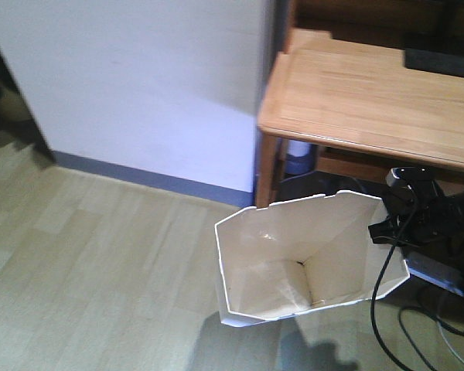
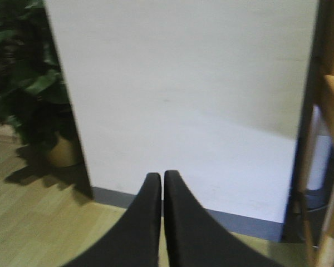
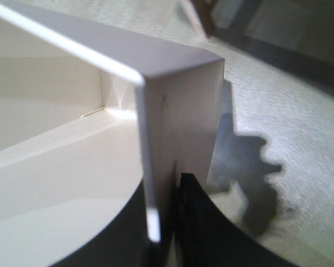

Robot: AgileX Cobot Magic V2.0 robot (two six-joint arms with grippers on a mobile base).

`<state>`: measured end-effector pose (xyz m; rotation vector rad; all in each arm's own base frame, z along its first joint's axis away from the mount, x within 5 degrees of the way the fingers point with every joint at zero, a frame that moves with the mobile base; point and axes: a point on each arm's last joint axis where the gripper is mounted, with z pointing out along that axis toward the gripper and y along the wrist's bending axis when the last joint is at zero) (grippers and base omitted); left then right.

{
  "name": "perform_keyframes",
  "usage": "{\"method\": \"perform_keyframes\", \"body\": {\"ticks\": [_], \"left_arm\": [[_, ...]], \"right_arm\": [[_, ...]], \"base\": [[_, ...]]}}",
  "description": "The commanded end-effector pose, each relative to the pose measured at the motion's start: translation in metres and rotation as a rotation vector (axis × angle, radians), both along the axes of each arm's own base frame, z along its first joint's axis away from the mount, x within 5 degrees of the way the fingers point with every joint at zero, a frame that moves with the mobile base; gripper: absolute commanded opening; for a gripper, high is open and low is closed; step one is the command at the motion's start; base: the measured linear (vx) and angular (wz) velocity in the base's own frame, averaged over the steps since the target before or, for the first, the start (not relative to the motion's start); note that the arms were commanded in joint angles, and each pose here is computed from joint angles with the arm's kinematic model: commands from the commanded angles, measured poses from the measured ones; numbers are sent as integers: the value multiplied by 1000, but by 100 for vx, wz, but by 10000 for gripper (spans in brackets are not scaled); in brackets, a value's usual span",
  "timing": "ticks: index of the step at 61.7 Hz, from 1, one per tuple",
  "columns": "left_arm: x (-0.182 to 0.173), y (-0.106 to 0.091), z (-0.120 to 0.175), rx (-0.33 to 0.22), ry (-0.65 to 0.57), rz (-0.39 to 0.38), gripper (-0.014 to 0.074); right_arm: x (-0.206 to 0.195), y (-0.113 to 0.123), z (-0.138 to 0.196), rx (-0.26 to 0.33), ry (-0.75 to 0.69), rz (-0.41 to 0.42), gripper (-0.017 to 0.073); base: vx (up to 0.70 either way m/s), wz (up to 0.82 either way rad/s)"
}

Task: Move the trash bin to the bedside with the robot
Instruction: 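Drive away from the desk carrying the bin in the right gripper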

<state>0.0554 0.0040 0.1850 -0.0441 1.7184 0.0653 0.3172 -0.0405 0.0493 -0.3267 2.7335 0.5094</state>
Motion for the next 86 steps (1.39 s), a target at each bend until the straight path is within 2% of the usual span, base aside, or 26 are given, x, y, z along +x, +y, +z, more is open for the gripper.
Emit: {"method": "perform_keyframes", "body": {"ticks": [1, 37, 86], "left_arm": [[0, 0, 1, 0, -66, 0, -6], [0, 0, 1, 0, -66, 0, -6], [0, 0, 1, 0, -66, 0, -6]], "right_arm": [[9, 10, 33, 171, -64, -23, -6], [9, 10, 33, 171, -64, -23, -6], [9, 10, 33, 170, -64, -24, -6]], "base": [[-6, 59], [-2, 53], [10, 54]]}}
